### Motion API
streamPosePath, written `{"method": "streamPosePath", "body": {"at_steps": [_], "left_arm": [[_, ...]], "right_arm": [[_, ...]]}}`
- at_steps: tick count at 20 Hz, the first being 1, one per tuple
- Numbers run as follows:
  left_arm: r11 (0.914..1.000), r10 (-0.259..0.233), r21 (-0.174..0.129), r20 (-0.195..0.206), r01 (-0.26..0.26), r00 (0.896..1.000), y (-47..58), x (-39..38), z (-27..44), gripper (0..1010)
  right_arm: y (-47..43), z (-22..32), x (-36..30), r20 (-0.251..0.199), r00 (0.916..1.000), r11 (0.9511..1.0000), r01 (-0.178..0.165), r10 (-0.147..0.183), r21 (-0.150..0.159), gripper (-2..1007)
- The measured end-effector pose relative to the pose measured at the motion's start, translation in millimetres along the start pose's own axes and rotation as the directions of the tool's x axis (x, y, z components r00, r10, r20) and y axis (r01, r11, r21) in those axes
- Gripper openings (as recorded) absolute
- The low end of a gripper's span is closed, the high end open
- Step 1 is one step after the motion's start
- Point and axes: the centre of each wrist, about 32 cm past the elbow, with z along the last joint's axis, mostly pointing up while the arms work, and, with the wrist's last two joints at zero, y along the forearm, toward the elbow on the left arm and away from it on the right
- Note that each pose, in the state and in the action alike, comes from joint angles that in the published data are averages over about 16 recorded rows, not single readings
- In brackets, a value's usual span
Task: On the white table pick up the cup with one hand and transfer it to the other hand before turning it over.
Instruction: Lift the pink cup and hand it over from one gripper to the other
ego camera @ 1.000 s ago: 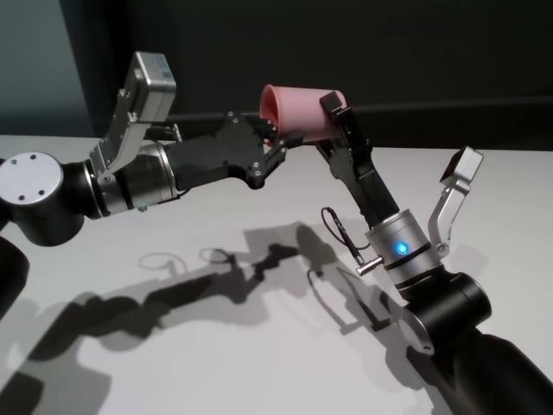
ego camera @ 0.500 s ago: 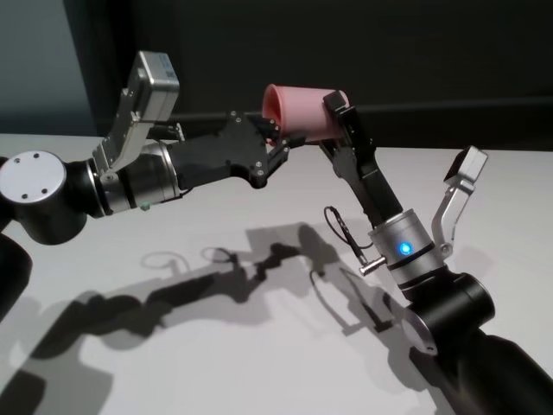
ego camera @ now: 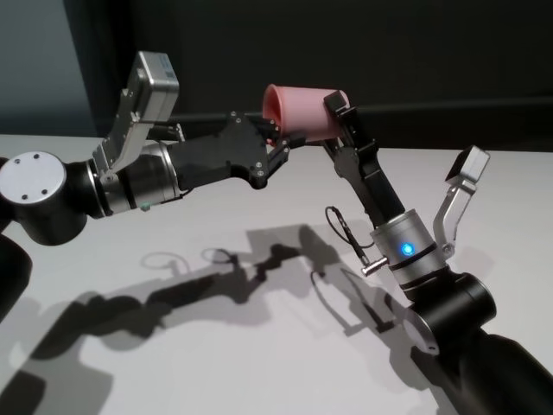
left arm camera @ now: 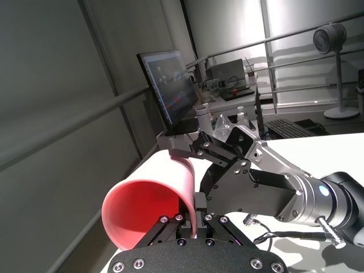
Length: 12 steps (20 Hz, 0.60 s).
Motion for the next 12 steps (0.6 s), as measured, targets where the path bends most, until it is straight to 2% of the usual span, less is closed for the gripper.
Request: {"method": "streamPosePath", "body": {"at_steps": [6,12], "left_arm": [[1.0000,0.000,0.000,0.000,0.000,1.000,0.0,0.0,0.0,50],[1.0000,0.000,0.000,0.000,0.000,1.000,0.0,0.0,0.0,50]], "right_arm": [[-0.1,0.6,0.6,-0.002,1.0000,1.0000,-0.005,0.005,-0.004,809],[-0.1,0.8,0.8,-0.004,1.0000,1.0000,-0.005,0.005,-0.005,773]]}}
